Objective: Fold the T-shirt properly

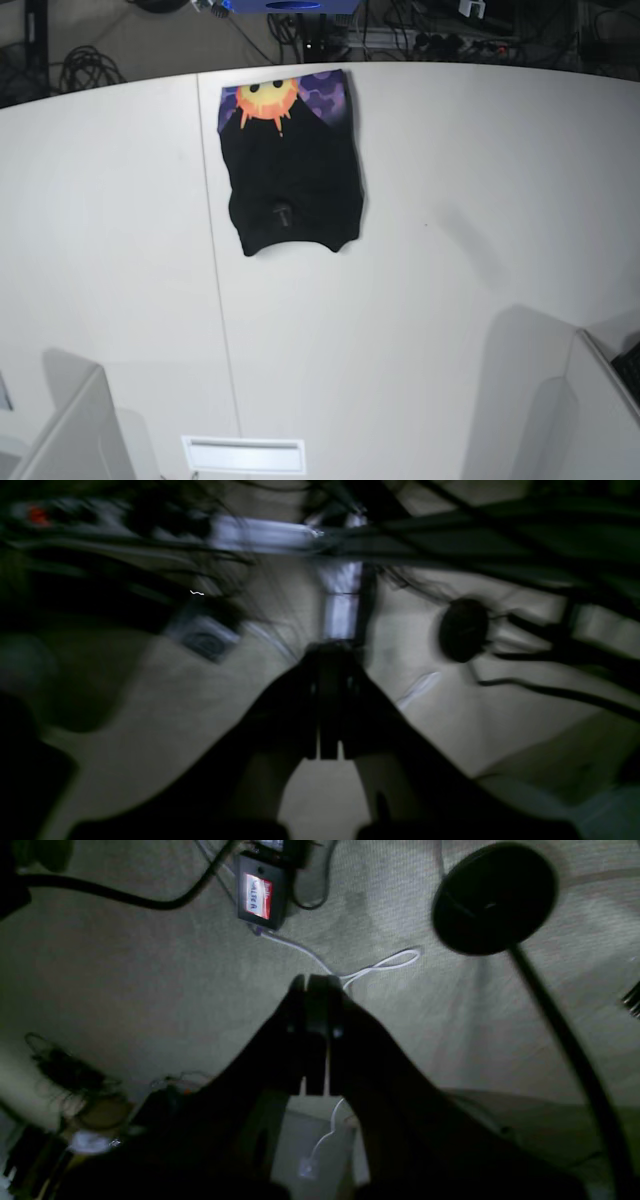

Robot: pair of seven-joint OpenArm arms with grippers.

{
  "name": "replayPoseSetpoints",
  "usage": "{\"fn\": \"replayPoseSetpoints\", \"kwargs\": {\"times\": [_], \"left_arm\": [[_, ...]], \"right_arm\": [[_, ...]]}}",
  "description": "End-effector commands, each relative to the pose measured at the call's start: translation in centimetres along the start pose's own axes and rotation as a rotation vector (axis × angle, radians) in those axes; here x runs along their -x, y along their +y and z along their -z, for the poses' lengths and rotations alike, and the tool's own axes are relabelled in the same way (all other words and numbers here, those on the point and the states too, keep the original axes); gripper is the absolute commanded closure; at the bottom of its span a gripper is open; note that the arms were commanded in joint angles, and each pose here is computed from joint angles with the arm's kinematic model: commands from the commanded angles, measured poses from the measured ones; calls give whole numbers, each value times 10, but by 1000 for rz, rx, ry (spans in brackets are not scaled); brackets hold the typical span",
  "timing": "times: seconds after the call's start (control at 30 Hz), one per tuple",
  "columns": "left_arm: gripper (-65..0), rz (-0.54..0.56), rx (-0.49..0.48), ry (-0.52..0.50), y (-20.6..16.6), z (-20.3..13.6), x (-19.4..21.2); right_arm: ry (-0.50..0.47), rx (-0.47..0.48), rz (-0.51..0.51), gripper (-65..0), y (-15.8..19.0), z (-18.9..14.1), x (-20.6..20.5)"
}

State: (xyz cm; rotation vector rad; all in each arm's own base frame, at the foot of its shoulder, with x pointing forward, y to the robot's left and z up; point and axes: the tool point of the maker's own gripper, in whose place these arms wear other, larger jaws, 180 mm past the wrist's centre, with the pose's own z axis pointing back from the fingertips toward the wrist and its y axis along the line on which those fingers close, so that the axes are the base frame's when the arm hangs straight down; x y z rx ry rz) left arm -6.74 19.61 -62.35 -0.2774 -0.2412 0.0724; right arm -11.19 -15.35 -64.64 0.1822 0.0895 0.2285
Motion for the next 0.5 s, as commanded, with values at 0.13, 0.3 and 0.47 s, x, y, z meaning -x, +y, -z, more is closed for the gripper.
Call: {"fn": "replayPoseSetpoints", "kwargs": {"times": [0.13,0.3,0.47], "left_arm": [[0,132,-17,89,5,14,-10],[0,215,-39,122,9,17,-11],[0,214,-37,116,7,17,-11]], "right_arm": [[-13,-6,16,0,6,4,-7],[-20,-1,14,0,3,3,-11],[-22,-4,14,0,5,4,-12]]}}
